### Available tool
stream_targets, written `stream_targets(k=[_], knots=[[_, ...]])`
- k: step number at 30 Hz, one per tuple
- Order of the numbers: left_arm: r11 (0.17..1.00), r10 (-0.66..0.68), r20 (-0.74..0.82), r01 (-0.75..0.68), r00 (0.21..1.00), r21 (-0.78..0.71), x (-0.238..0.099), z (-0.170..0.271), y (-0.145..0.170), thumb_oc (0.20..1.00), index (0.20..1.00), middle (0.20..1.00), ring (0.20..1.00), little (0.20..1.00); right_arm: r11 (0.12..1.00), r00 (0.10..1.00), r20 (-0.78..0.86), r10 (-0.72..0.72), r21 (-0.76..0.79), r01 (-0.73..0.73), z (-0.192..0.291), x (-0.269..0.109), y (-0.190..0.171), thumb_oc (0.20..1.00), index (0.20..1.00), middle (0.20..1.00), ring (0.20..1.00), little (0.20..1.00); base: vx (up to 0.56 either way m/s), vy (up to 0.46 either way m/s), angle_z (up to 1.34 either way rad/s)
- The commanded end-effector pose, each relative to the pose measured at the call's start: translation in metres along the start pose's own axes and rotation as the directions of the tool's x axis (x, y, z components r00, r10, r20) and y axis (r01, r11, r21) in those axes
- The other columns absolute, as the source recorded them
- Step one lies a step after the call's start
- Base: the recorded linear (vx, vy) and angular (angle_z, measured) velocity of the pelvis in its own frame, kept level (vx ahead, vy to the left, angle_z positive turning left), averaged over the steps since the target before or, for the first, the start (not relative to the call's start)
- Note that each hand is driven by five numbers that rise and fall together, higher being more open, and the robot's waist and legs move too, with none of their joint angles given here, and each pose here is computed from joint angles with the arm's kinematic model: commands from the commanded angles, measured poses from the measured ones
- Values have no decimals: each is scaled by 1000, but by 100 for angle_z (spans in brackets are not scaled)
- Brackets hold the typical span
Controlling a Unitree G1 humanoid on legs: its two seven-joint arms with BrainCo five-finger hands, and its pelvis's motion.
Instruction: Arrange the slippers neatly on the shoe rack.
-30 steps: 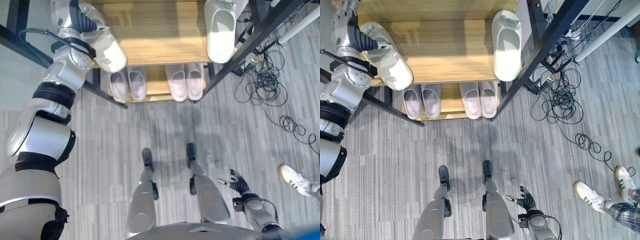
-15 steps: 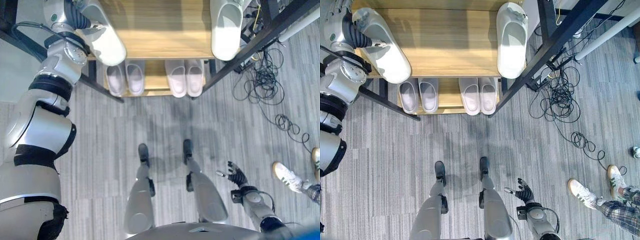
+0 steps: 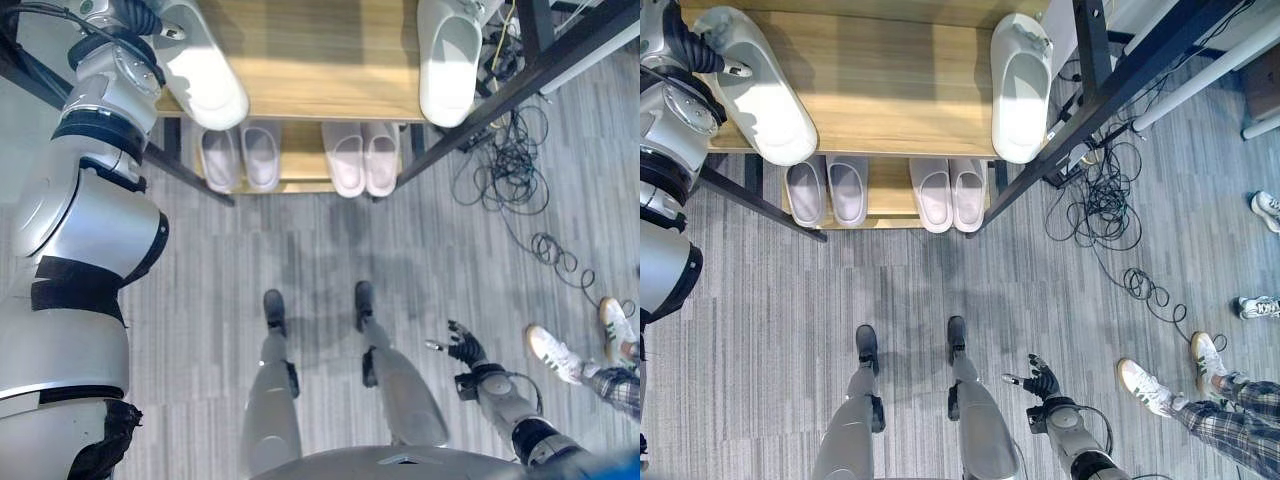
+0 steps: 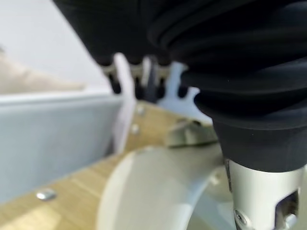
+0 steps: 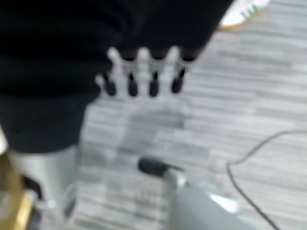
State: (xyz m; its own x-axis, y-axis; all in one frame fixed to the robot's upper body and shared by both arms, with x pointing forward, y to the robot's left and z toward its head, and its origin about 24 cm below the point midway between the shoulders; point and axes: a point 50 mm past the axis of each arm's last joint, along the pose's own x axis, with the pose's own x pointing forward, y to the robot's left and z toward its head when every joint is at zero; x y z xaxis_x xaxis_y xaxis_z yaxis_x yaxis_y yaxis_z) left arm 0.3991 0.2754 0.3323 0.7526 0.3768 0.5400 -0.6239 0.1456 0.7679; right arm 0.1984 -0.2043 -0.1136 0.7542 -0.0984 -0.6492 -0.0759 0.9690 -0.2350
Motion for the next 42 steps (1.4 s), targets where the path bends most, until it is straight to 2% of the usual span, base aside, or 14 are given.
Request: stream_targets(k=[1, 2, 10, 14, 15, 16, 26, 31, 36, 41, 42], knots=[[986, 161, -21, -160, 987, 35, 19, -1, 59, 426, 426, 426, 426, 426, 998, 998, 42, -53, -26, 54, 13, 4, -17, 1000, 1000, 1000, 1000, 1000, -2, 3, 4], [986, 163, -15, -163, 986, 40, 18, 1, 57, 200, 200, 200, 200, 200, 998, 997, 47, -56, -29, 57, 14, 4, -18, 1000, 1000, 1000, 1000, 1000, 0, 0, 0], [974, 224, 8, -224, 975, 22, 17, 17, 56, 200, 200, 200, 200, 200, 997, 996, 77, -55, -45, 58, 20, 5, -18, 1000, 1000, 1000, 1000, 1000, 0, -3, 1], [945, 282, 197, -236, 939, -226, 3, 96, 48, 200, 200, 200, 200, 200, 996, 995, 77, -60, -55, 65, 20, 5, -17, 1000, 1000, 1000, 1000, 1000, 12, -23, 9], [945, 281, 197, -236, 939, -226, 3, 96, 48, 200, 200, 200, 200, 200, 996, 995, 76, -61, -55, 65, 20, 5, -17, 1000, 1000, 1000, 1000, 1000, 7, -21, 16], [938, 288, 246, -220, 925, -268, -5, 117, 44, 200, 200, 200, 200, 200, 996, 995, 77, -59, -58, 63, 21, 5, -15, 1000, 1000, 1000, 1000, 1000, 0, -11, 7], [936, 304, 352, -207, 885, -286, -24, 165, 38, 200, 200, 200, 200, 200, 986, 988, 112, -109, -117, 122, 30, 7, -29, 1000, 1000, 1000, 1000, 1000, 0, -22, -9], [955, 265, 339, -196, 903, -223, -24, 165, 31, 200, 200, 200, 200, 200, 981, 984, 120, -130, -126, 145, 33, 8, -34, 1000, 1000, 1000, 1000, 1000, 37, -29, -11], [953, 275, 327, -213, 904, -213, -20, 164, 37, 200, 200, 200, 200, 200, 980, 984, 123, -131, -131, 147, 33, 8, -35, 1000, 1000, 1000, 1000, 1000, 36, -10, -5], [946, 274, 284, -206, 919, -249, -16, 160, 43, 200, 200, 200, 200, 200, 978, 982, 129, -135, -141, 153, 36, 9, -35, 1000, 1000, 1000, 1000, 1000, 42, -7, -4], [941, 243, 266, -160, 933, -297, -18, 160, 37, 200, 200, 200, 200, 200, 979, 983, 129, -133, -139, 150, 36, 10, -34, 1000, 1000, 1000, 1000, 1000, 34, -18, -7]])
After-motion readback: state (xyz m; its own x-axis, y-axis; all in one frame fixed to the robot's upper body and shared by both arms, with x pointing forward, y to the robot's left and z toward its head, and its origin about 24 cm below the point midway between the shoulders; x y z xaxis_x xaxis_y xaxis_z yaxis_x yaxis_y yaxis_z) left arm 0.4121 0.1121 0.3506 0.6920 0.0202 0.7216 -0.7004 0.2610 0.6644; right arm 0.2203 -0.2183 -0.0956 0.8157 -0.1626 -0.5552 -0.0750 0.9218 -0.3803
